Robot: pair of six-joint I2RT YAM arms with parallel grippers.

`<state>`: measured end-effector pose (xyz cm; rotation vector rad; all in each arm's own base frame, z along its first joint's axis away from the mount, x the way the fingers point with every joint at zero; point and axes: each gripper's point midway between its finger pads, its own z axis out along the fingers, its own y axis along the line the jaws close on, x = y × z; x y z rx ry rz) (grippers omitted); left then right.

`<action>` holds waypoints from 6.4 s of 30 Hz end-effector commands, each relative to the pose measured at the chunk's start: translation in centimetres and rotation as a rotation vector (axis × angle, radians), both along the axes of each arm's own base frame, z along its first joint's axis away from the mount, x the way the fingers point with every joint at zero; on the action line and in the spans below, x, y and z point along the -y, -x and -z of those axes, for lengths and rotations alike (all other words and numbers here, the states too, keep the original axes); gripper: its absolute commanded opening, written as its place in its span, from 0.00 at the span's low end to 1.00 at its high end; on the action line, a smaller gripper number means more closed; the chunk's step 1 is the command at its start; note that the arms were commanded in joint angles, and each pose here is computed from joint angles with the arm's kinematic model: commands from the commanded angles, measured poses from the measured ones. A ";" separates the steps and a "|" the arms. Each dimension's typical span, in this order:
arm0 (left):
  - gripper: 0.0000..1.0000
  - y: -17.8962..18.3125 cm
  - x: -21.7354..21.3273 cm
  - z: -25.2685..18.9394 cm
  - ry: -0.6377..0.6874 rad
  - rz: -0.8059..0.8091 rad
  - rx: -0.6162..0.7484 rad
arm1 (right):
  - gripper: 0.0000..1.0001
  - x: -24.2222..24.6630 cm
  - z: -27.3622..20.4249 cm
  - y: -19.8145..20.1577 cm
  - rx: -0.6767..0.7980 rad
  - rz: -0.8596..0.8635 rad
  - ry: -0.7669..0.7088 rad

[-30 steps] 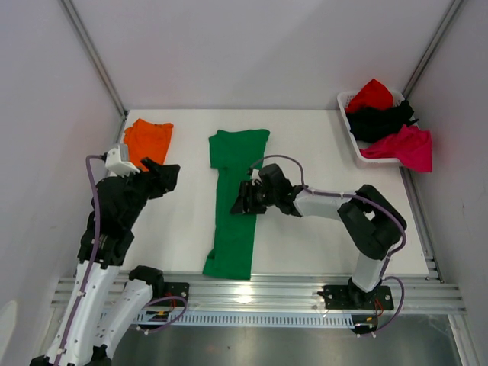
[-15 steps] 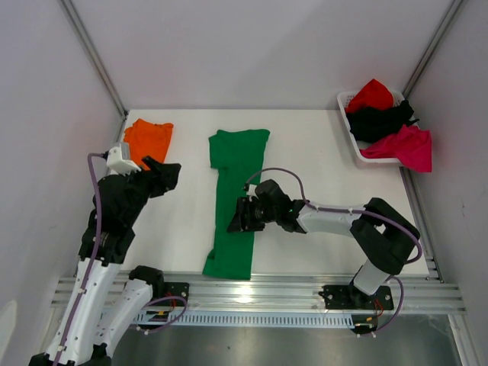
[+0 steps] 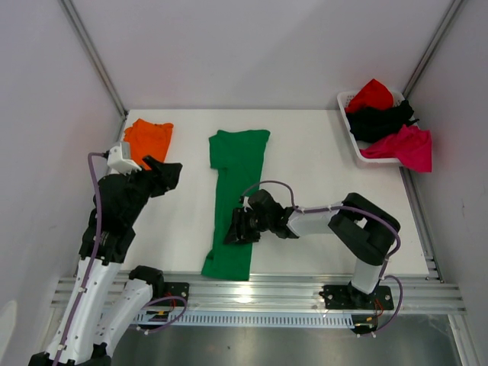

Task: Fold and stack the t-shirts
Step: Fold the tshirt

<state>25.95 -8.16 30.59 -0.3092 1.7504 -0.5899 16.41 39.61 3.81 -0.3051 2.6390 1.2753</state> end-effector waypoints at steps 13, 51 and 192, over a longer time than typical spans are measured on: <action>0.70 0.2 -0.5 -1.6 0.009 -0.020 0.054 | 0.56 1.8 0.0 0.5 0.003 0.013 0.100; 0.68 1.5 5.0 5.4 0.121 0.271 -0.141 | 0.67 5.0 -8.6 -1.1 0.192 0.120 -0.209; 0.67 10.5 5.0 14.1 0.234 0.312 -0.341 | 0.64 8.9 1.9 9.8 -0.032 0.051 0.024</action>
